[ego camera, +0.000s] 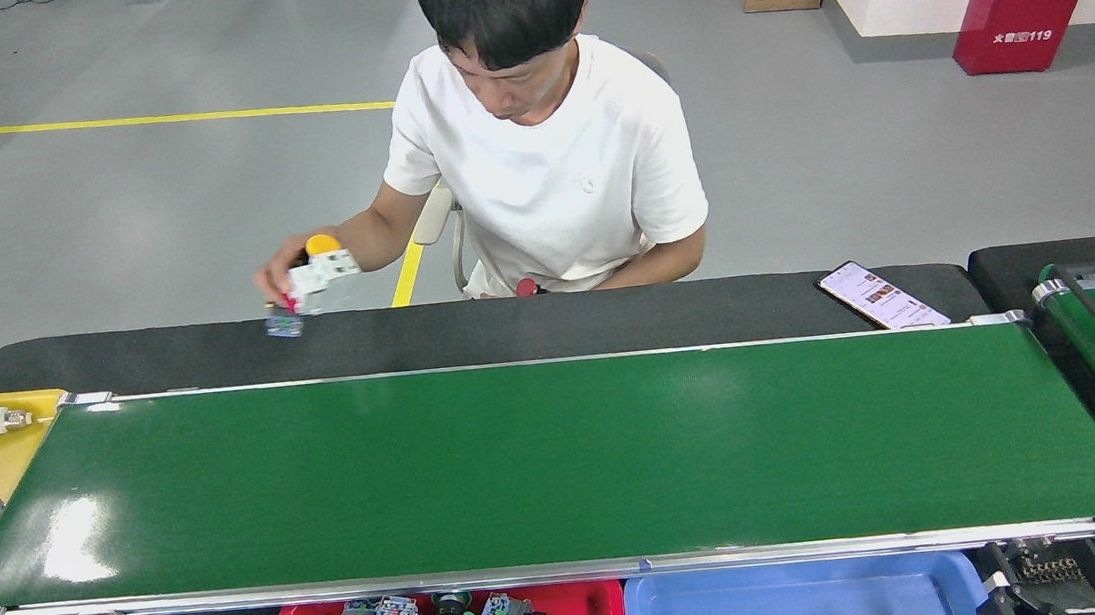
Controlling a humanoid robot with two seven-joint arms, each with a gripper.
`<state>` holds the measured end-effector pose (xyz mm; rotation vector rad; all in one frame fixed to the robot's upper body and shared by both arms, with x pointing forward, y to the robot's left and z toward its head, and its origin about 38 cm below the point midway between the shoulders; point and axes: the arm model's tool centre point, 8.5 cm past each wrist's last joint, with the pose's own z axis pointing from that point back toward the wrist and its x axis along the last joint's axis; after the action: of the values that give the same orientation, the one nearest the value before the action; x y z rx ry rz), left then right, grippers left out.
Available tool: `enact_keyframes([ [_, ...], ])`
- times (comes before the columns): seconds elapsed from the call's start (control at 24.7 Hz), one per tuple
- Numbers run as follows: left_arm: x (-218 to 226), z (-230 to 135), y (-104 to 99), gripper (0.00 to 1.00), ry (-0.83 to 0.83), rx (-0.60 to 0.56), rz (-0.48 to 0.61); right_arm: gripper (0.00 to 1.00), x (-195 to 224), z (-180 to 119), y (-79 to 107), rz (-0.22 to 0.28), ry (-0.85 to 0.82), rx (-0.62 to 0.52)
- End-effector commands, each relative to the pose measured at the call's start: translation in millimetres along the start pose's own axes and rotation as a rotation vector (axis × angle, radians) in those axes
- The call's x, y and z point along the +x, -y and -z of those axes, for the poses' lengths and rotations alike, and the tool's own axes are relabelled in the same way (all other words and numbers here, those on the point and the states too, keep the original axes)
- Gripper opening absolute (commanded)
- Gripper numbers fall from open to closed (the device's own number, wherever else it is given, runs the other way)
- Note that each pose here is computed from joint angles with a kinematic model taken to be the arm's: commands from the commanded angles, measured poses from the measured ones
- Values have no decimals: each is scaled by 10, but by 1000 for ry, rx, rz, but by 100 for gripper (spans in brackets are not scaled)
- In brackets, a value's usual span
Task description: Pick switch part from conveyor to tray
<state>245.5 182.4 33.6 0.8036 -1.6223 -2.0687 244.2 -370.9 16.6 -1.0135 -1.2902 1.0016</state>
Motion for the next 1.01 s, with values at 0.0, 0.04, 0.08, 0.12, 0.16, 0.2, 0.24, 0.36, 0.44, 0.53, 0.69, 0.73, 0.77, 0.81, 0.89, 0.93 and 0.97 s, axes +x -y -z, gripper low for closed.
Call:
enact_keyframes([
  [0.0,41,23,-40,25,15,13,16,100,-20,6,54,-5,1,-15],
  [0.04,58,37,-45,37,16,16,13,100,-20,6,53,-5,1,-14],
  [0.08,62,43,-48,48,16,18,11,100,-13,7,43,-3,0,-9],
  [0.12,68,60,-58,61,8,24,6,100,-11,14,50,-4,0,-10],
  [0.16,66,78,-72,86,-1,32,0,100,-6,13,47,-2,1,-10],
  [0.2,60,91,-83,100,-6,38,-3,100,-6,19,50,-2,0,-11],
  [0.24,42,85,-86,100,-13,40,-4,100,-10,19,50,-3,-3,-11],
  [0.36,-40,64,-101,100,-50,50,-15,100,-10,19,51,-1,-3,-12],
  [0.44,-97,76,-133,100,-104,76,-54,100,-8,20,56,-2,-2,-13],
  [0.53,-267,-23,-124,100,-203,86,-92,100,1,41,81,-4,0,-21],
  [0.69,-711,-387,-50,100,-423,63,-181,100,90,182,279,-14,21,-86],
  [0.73,-787,-478,-32,100,-460,60,-196,100,112,192,309,-15,25,-96],
  [0.77,-875,-584,-16,100,-500,61,-208,100,144,197,326,-13,30,-103],
  [0.81,-951,-702,24,100,-545,58,-221,100,191,218,349,-11,36,-108],
  [0.89,-1065,-879,98,100,-618,40,-228,100,308,276,354,-4,44,-51],
  [0.93,-1129,-978,146,100,-659,27,-230,100,363,339,381,0,36,-23],
  [0.97,-1185,-1037,192,100,-691,17,-235,100,409,415,441,5,18,-20],
])
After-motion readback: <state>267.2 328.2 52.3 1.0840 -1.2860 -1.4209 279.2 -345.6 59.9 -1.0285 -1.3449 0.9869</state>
